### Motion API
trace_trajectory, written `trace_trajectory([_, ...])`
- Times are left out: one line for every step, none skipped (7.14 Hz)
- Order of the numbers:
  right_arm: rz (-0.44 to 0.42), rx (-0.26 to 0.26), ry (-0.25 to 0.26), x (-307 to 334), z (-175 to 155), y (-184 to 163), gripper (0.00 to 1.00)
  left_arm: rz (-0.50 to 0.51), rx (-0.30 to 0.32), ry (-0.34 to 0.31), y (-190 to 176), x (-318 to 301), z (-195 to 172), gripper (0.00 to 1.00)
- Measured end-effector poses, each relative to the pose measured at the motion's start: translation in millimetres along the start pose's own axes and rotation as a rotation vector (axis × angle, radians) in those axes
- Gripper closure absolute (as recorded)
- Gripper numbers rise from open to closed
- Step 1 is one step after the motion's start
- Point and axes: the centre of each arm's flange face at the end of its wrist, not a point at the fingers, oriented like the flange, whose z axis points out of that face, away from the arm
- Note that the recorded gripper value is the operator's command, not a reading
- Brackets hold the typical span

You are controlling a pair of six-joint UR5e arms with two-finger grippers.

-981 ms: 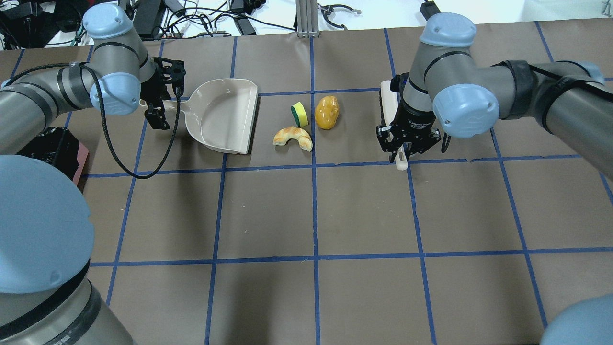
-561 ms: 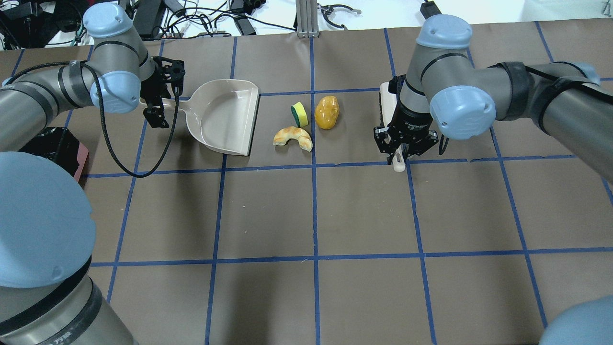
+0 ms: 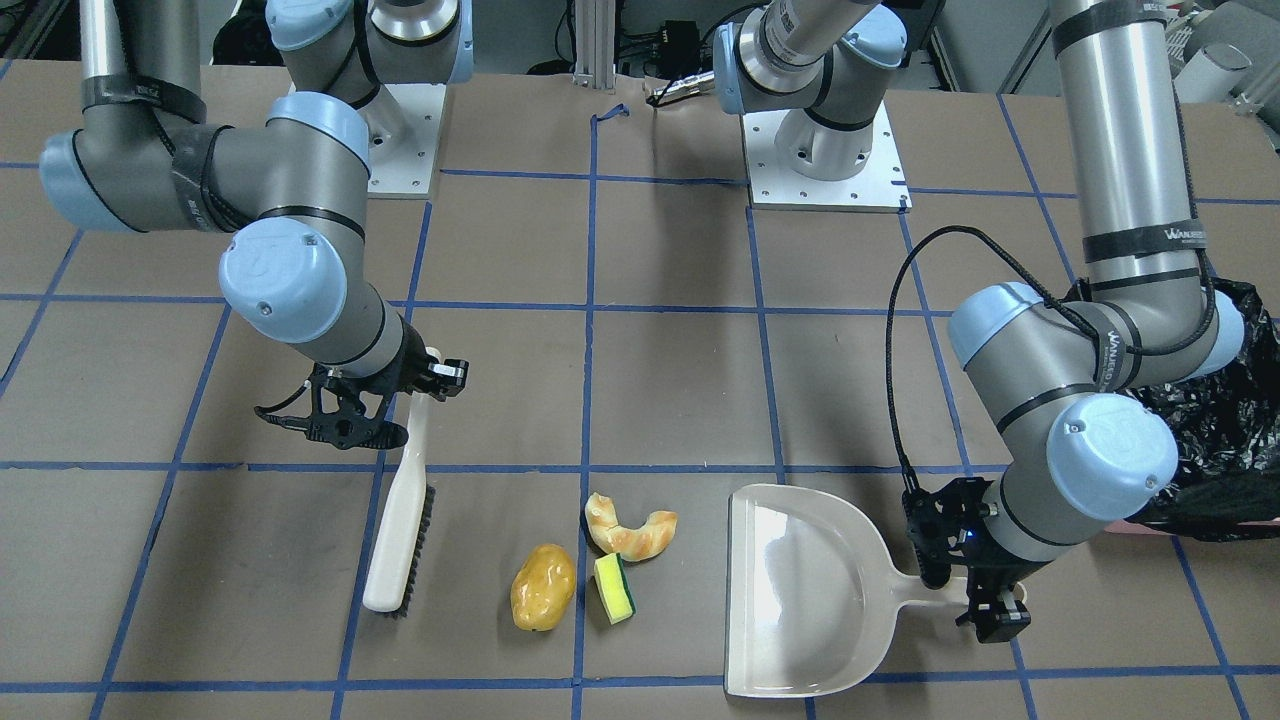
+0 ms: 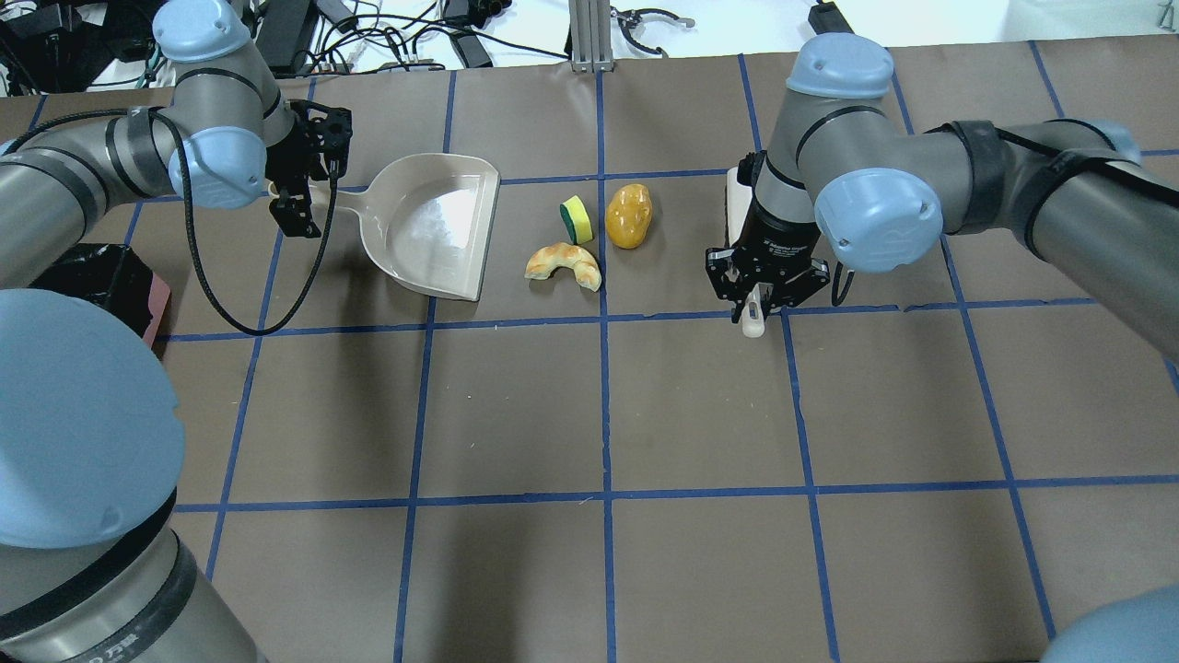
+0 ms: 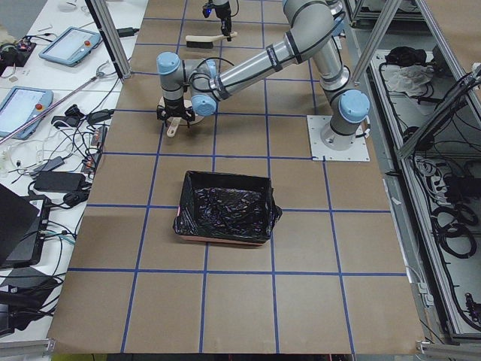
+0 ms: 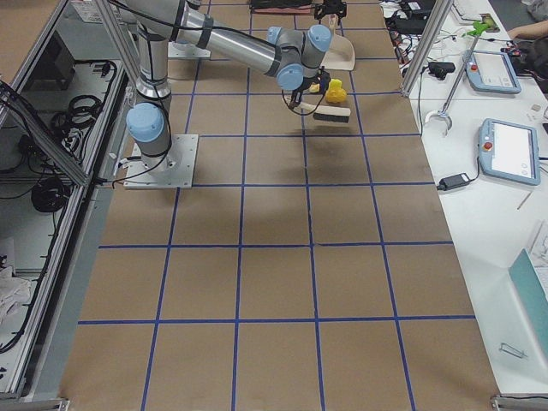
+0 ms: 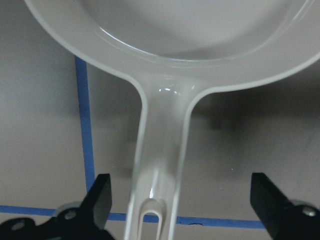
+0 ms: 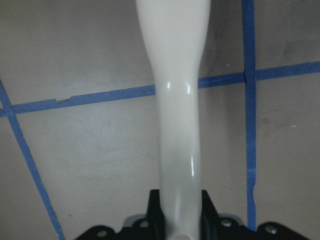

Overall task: Sweep and dump trash into bin
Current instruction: 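Carry the brush toward the items while the left gripper lowers the dustpan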

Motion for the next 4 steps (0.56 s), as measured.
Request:
trace_trajectory([0.006,-0.002,0.0,-4.3,1.0,2.2,1.0,0.006,0.002,-0.002,0.4,-0.7,1.2,0.15])
trace_trajectory([0.009,-0.005,0.001,-7.3,1.8,3.8,1.0,0.008,0.003,-0.005,0.6,-1.3,1.6,0.22])
trace_trajectory([0.018,-0.009,-0.003,-12.0,2.8,6.2,1.0,0.009,0.004,-0.007,0.8,-1.8,1.8,0.28])
trace_trajectory([0.031,-0.014,-0.006,-19.3,4.5,9.9,1.0,0.008,0.004,-0.008,0.8,-2.0,2.1,0.37])
